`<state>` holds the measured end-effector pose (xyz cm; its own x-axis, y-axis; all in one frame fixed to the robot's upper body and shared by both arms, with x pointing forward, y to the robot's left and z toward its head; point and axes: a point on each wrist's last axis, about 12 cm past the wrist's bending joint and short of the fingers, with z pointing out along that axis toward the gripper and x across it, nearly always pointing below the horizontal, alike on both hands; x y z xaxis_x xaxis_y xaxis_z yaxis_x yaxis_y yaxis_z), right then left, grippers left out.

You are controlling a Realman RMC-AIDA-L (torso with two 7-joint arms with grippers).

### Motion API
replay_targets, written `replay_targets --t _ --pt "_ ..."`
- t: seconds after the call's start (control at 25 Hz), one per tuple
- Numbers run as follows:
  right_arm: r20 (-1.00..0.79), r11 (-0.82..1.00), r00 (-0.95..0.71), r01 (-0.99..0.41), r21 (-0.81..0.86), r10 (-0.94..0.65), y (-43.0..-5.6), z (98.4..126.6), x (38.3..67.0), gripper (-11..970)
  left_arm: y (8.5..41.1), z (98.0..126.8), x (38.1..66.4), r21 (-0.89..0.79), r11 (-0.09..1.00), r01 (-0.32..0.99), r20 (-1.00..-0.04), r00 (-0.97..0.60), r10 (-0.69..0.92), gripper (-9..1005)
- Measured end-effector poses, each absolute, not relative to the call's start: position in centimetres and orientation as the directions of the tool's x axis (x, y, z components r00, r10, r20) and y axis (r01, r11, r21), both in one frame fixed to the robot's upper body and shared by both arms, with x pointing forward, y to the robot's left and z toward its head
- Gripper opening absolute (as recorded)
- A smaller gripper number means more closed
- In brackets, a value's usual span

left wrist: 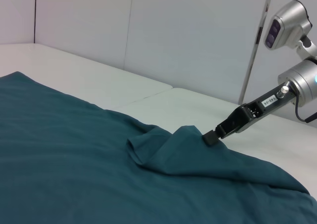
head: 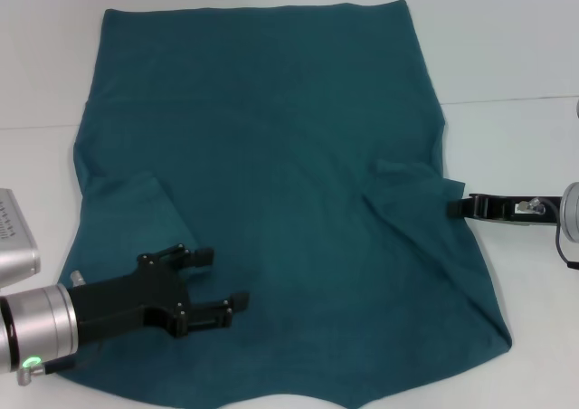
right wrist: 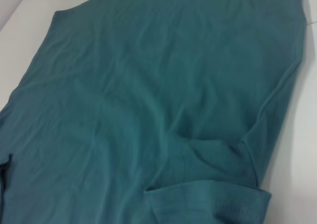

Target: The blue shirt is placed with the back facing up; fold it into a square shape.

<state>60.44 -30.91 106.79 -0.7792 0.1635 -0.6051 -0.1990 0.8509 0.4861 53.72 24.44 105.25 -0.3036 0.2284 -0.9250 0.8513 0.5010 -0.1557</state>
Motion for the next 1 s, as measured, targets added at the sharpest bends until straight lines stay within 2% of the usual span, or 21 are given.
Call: replay_targets --t 0.4,1.0 --pt "-0.611 0.852 -0.773 -0.195 0.485 0.17 -31.29 106.96 60.43 10 24.45 105.23 53.74 -0.154 0.502 0.851 -0.925 -0.304 0.231 891" --pt "-0.613 0.862 -0.768 -0.173 0.476 0.184 -31.86 106.75 60.34 74 24.34 105.34 53.89 -0.151 0.501 0.852 -0.926 -0.299 0.23 891"
